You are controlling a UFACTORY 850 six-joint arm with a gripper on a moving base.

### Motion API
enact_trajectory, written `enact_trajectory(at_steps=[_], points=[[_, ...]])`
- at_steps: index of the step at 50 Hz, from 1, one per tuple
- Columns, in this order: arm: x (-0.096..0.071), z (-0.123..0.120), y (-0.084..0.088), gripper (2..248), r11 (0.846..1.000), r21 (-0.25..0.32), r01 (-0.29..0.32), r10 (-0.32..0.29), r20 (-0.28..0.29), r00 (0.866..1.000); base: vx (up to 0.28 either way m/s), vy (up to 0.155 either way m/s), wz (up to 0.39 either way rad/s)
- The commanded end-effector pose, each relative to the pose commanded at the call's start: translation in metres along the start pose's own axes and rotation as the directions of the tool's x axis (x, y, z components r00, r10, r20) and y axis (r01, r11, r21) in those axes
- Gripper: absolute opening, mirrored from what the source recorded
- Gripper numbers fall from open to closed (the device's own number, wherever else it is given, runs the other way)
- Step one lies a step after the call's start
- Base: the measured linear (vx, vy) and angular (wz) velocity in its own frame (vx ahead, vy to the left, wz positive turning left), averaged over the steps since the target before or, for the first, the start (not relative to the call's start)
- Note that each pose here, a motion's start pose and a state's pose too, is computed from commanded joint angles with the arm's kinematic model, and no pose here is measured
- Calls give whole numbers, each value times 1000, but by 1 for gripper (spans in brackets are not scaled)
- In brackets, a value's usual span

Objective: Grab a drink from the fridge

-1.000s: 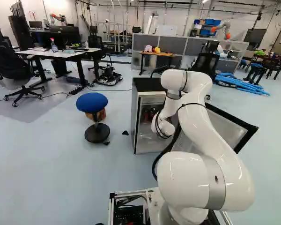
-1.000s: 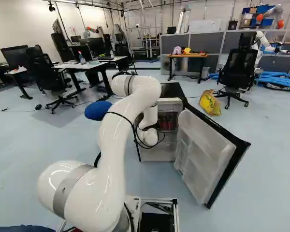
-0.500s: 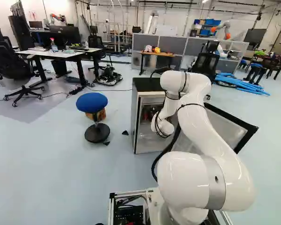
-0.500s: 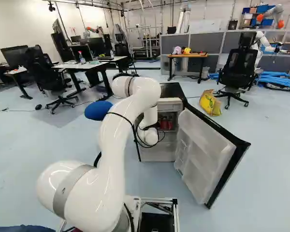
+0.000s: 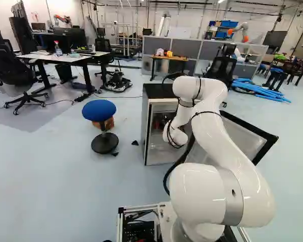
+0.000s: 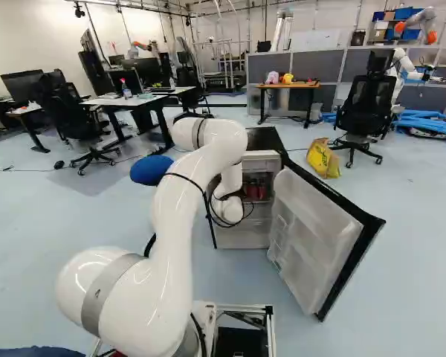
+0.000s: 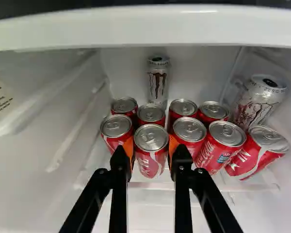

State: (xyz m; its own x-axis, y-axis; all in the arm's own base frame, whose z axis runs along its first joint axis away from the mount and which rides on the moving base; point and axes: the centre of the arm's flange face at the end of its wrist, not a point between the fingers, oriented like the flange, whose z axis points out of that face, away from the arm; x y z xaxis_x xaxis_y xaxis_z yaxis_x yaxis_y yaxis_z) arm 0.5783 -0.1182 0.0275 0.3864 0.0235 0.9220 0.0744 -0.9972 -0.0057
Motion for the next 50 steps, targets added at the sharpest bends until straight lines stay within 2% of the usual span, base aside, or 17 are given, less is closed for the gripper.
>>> enact_trajectory(at_steps=[20,50], points=[[-1,-13,-3,92,1000,1,-7,7,20,1000,0,0,0],[25,-76,-16,92,1000,0,-23,23,65,998,0,0,0]])
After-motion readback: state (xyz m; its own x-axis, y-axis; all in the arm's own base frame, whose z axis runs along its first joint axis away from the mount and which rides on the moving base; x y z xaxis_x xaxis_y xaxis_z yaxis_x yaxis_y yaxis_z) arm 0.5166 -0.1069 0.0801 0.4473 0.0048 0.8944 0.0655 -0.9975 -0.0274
